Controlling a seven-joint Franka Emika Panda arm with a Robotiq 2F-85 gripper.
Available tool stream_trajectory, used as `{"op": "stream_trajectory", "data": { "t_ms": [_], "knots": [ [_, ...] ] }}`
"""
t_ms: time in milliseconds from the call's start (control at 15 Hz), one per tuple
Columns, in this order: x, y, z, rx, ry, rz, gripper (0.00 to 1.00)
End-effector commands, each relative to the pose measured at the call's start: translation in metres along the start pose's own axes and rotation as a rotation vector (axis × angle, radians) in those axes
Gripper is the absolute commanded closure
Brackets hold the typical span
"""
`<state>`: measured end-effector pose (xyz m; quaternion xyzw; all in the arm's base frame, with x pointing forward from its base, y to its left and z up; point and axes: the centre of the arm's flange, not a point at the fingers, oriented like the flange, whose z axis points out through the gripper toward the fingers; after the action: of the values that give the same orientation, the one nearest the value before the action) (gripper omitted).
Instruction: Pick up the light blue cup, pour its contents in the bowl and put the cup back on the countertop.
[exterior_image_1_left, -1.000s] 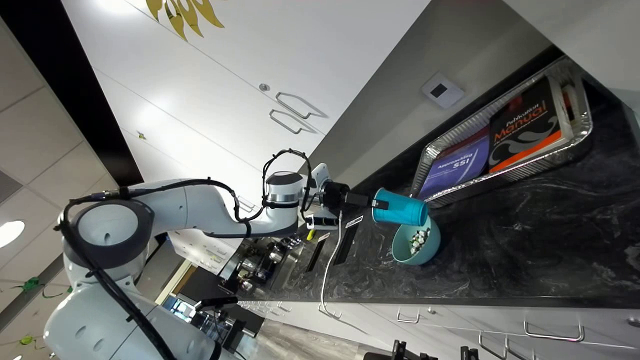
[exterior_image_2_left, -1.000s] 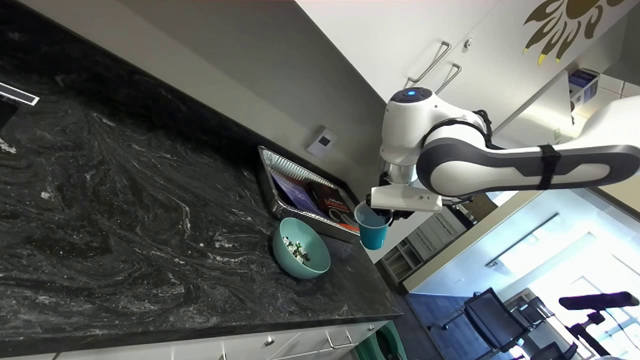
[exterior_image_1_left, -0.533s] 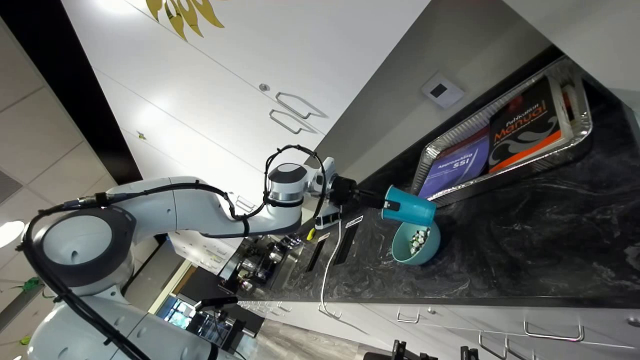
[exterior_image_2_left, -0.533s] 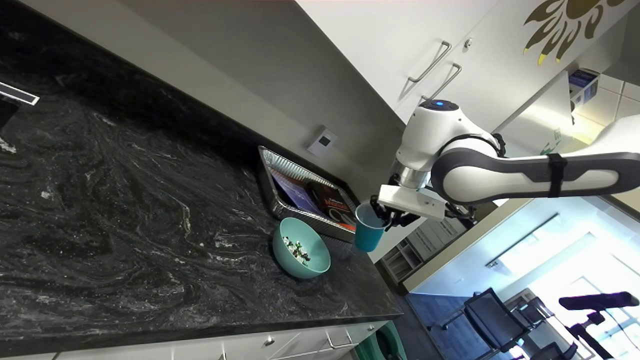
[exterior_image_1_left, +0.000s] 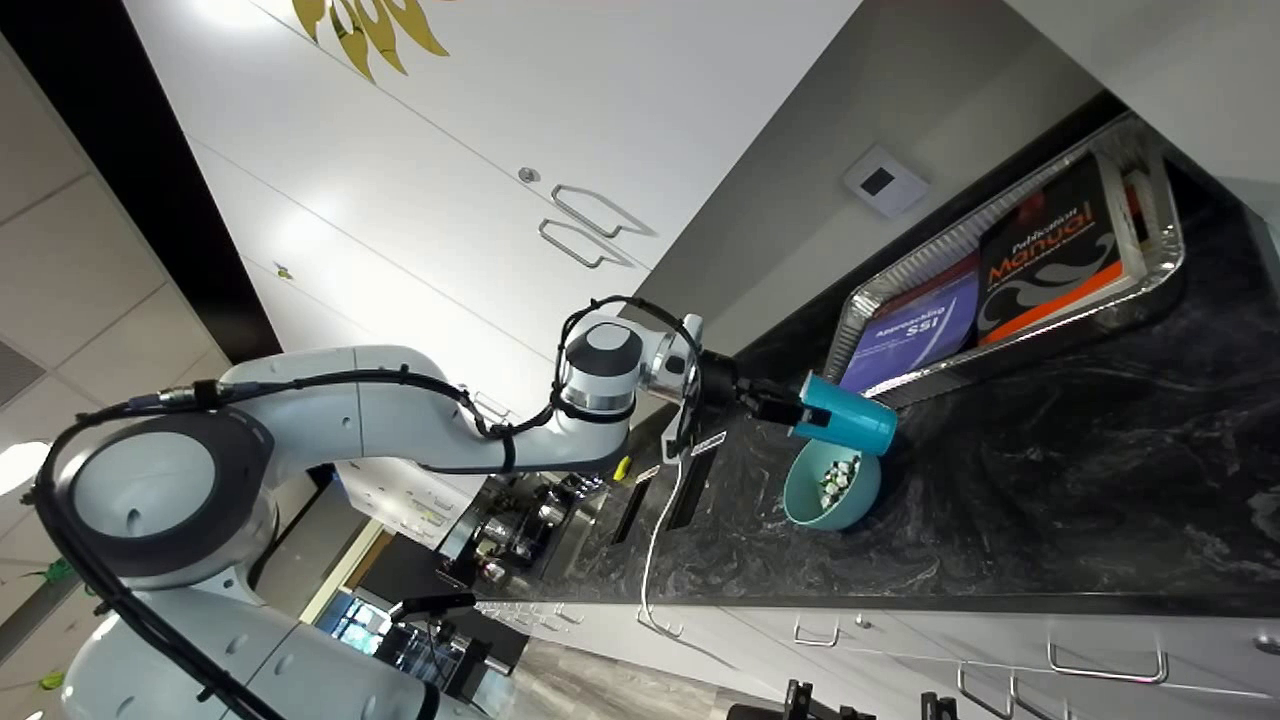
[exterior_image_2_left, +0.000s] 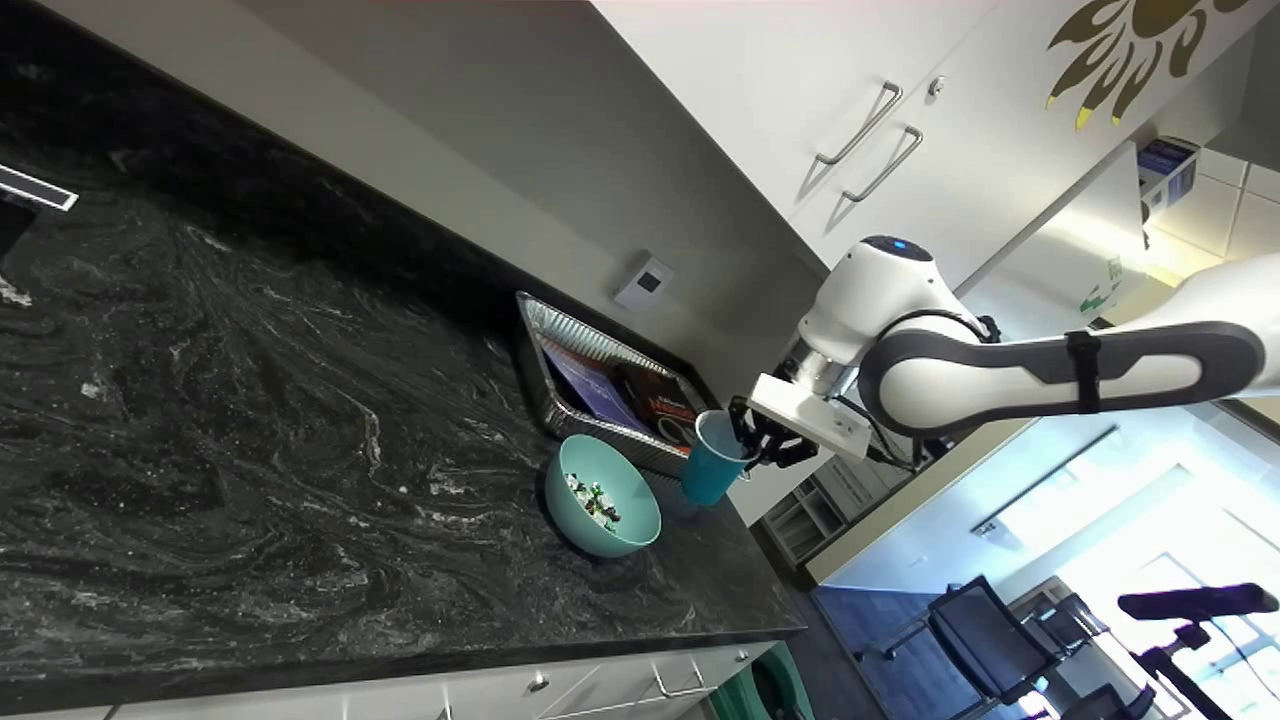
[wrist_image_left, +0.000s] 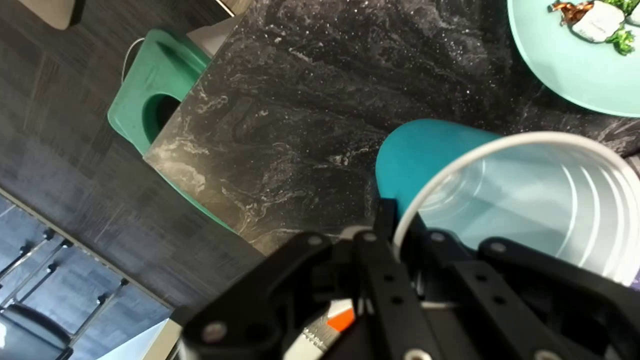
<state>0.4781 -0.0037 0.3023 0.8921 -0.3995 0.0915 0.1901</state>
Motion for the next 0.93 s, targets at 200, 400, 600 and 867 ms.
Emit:
{"op": "stream_trajectory", "data": {
  "t_ms": [200, 400, 600, 867],
  "knots": [
    [0.013, -0.001, 0.036, 0.072, -0.099, 0.044, 0.99],
    [0.018, -0.003, 0.057, 0.111, -0.128, 0.039, 0.99],
    [0.021, -0.004, 0.073, 0.147, -0.132, 0.027, 0.99],
    [0.025, -0.001, 0.086, 0.165, -0.138, 0.025, 0.99]
  ]
}}
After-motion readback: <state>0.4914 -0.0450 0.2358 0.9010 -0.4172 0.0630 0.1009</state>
